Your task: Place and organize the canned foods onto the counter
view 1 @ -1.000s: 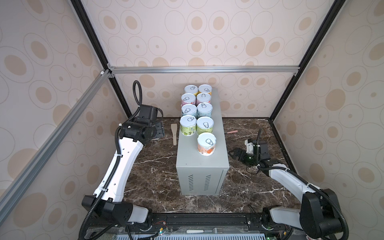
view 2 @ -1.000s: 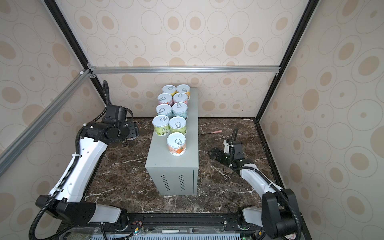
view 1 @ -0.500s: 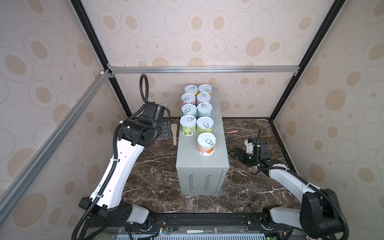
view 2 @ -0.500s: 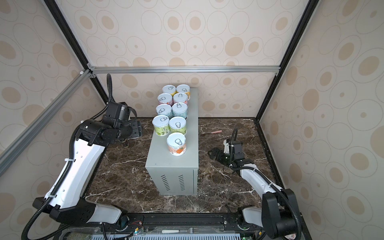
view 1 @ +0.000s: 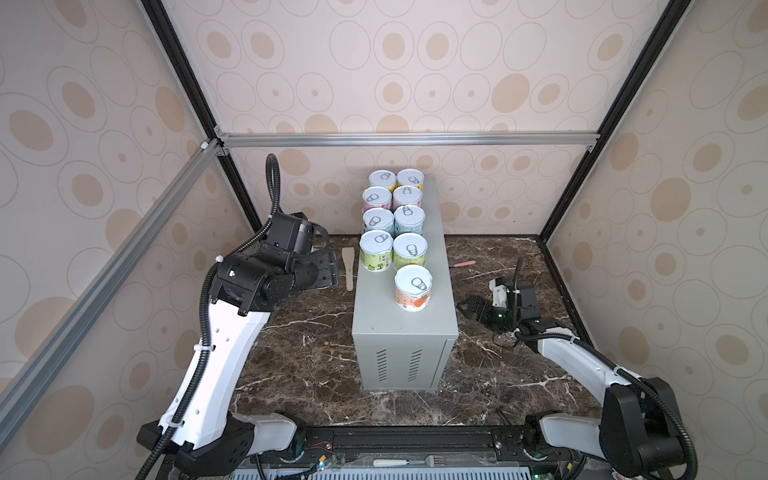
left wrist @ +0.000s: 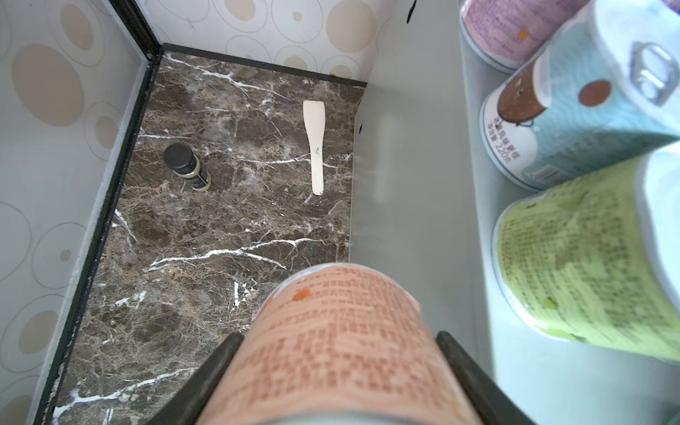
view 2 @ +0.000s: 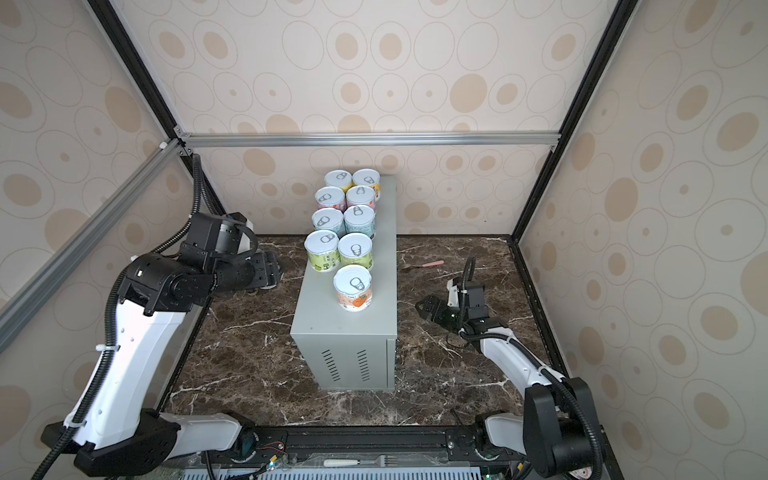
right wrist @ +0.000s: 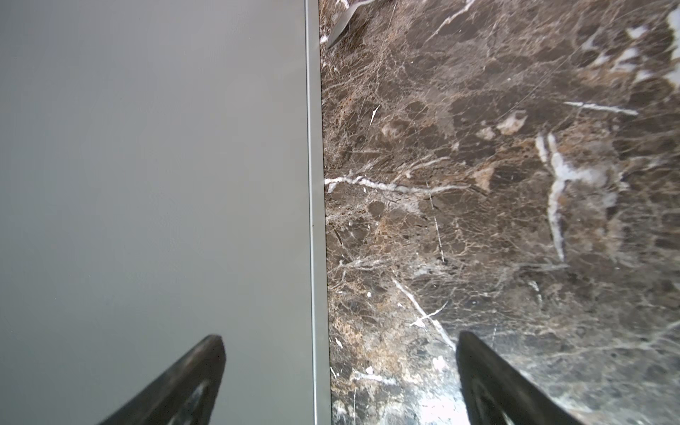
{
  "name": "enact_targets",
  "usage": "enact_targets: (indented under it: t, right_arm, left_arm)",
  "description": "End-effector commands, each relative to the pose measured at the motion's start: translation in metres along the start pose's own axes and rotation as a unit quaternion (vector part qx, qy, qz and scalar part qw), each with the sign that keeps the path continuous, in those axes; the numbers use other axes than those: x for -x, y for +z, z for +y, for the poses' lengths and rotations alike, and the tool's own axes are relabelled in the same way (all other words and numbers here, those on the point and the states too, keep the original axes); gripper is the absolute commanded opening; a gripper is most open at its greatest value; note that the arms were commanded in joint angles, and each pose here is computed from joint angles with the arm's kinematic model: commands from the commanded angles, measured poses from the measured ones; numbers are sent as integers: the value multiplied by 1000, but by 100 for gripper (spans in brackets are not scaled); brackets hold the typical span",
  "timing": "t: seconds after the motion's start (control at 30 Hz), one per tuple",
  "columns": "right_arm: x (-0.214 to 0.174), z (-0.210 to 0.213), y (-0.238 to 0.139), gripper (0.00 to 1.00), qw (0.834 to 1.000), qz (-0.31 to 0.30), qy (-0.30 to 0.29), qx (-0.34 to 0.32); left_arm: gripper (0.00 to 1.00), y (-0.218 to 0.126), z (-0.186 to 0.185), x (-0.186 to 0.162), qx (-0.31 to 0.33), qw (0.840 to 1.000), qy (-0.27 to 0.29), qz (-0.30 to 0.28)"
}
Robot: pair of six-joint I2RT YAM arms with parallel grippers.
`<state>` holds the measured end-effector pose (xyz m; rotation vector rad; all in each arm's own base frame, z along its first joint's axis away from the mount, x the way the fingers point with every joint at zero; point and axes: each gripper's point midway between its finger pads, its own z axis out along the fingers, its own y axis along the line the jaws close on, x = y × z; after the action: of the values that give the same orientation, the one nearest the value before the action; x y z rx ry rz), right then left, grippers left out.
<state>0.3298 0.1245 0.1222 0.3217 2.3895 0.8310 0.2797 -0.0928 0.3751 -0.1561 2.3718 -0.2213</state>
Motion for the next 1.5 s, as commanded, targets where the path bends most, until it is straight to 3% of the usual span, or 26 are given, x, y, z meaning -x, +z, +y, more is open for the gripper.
enact_targets:
  t: [0.0,0.77,1.47]
  right_arm:
    - [0,-3,2,100,1000,0,-4,-5]
    - [-1,-4,4,100,1000,2,-3,-5]
    - [-4,-7,9,100,1000,9,0,-10]
  left_arm:
    - [53,-21,-11,5,-37,999,-10,-16]
    - [47,-24,-56,-9,-94,995,28,27]
    - [47,-22,-105,-30,-125,988,80,49]
